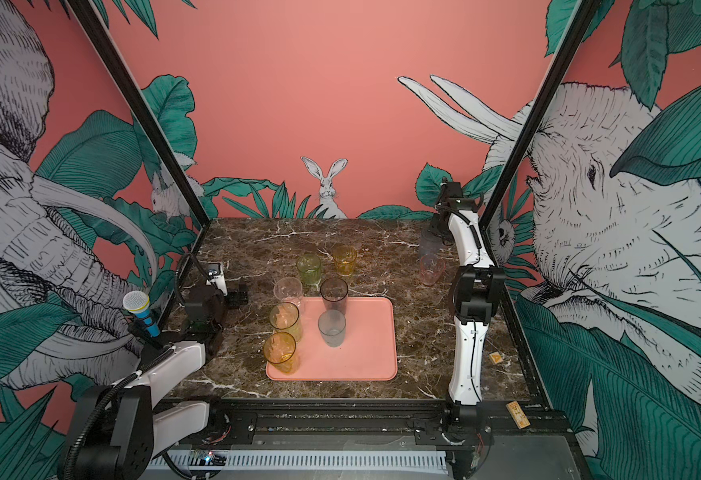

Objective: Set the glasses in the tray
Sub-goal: 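Lower the right gripper and grasp the clear blue-rimmed glass, then lift the clear blue-rimmed glass with the right gripper and carry it toward the tray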

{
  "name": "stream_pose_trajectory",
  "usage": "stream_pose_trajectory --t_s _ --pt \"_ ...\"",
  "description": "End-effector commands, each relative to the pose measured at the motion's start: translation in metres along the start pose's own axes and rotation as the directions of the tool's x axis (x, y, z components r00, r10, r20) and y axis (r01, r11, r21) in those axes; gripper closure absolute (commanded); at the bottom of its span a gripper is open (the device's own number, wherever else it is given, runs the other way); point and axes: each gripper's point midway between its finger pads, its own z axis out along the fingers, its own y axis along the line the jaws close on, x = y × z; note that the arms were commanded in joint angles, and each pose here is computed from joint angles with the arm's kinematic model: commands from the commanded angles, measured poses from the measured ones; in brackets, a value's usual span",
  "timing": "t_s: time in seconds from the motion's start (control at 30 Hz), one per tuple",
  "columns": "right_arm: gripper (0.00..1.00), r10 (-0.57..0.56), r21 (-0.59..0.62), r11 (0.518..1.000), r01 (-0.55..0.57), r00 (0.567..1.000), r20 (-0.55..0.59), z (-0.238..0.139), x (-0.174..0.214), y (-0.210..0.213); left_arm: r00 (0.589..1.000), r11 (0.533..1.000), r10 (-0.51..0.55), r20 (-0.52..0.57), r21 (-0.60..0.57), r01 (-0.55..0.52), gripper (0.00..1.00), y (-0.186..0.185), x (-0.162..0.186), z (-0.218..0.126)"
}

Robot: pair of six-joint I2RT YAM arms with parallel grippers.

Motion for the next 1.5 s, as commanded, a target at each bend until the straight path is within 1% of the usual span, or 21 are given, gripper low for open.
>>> stream_pose_trajectory --t_s 0.0,0.43,0.7,0.87,1.0,1.23,1.47 --pt "0.59 0.016 -0.013 1.000 -0.016 1.000 0.004 0.001 -0.005 0.000 1.000 1.000 -0.008 0.024 -0.010 0.008 0.00 0.003 -0.011 -0.002" --pt "0.73 0.022 -0.004 1.000 -0.022 1.000 -0.015 0.015 -0.001 -0.004 1.000 1.000 -0.009 0.024 -0.004 0.009 0.00 0.001 -0.011 -0.001" --pt "0.89 0.015 0.002 1.000 -0.015 1.000 -0.012 0.011 -0.003 -0.006 1.000 1.000 -0.010 0.024 0.004 0.010 0.00 -0.001 -0.011 -0.001" --pt "0.97 0.014 -0.008 1.000 -0.014 1.000 0.012 -0.004 -0.010 -0.005 1.000 1.000 -0.016 0.026 0.008 0.015 0.00 -0.001 -0.012 -0.001" --pt "0.99 0.015 -0.019 1.000 -0.014 0.999 0.035 -0.019 -0.015 -0.004 0.999 1.000 -0.020 0.026 0.010 0.019 0.01 -0.001 -0.012 -0.001" --pt "1.00 0.014 -0.042 0.999 -0.011 0.997 0.070 -0.052 -0.022 -0.002 0.999 1.000 -0.030 0.016 0.008 0.030 0.00 0.000 -0.010 -0.003" --pt "1.00 -0.004 -0.068 0.998 0.010 0.996 0.093 -0.096 -0.019 0.003 0.999 0.999 -0.035 0.001 0.000 0.035 0.00 0.002 -0.013 -0.006"
